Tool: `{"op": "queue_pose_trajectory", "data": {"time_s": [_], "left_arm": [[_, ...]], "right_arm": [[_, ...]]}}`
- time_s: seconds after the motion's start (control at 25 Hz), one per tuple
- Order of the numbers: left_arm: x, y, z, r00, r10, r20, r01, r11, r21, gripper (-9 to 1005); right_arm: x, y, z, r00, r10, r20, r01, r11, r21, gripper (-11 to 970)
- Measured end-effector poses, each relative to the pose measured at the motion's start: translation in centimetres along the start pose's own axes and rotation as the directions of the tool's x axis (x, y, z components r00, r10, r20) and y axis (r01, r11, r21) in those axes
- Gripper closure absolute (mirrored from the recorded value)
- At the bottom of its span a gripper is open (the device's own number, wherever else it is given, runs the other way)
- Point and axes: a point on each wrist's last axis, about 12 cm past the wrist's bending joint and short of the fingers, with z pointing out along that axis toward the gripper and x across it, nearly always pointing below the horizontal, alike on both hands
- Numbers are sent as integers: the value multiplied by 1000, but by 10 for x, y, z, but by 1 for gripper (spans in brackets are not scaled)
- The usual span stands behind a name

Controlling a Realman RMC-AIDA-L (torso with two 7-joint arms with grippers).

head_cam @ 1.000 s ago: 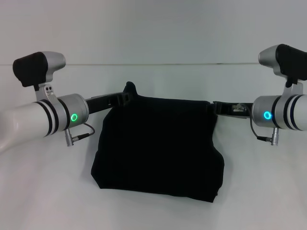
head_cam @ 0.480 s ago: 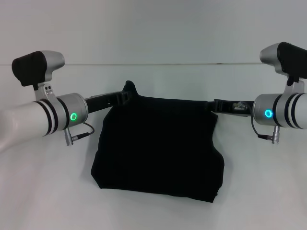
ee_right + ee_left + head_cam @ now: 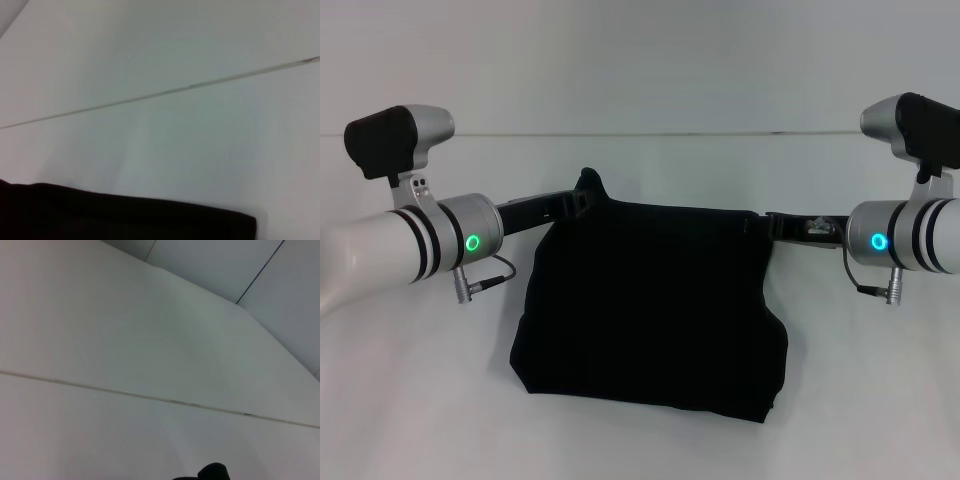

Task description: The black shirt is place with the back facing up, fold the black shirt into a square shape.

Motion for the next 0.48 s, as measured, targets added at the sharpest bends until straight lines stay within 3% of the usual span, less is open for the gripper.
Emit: {"op": "queue_pose_trajectory", "data": {"time_s": [0.48], "left_arm": [[0, 0, 0, 1000, -2, 0, 2, 1000, 0, 922]], "right_arm": [[0, 0, 0, 1000, 2, -2, -2, 1000, 0, 398]]}}
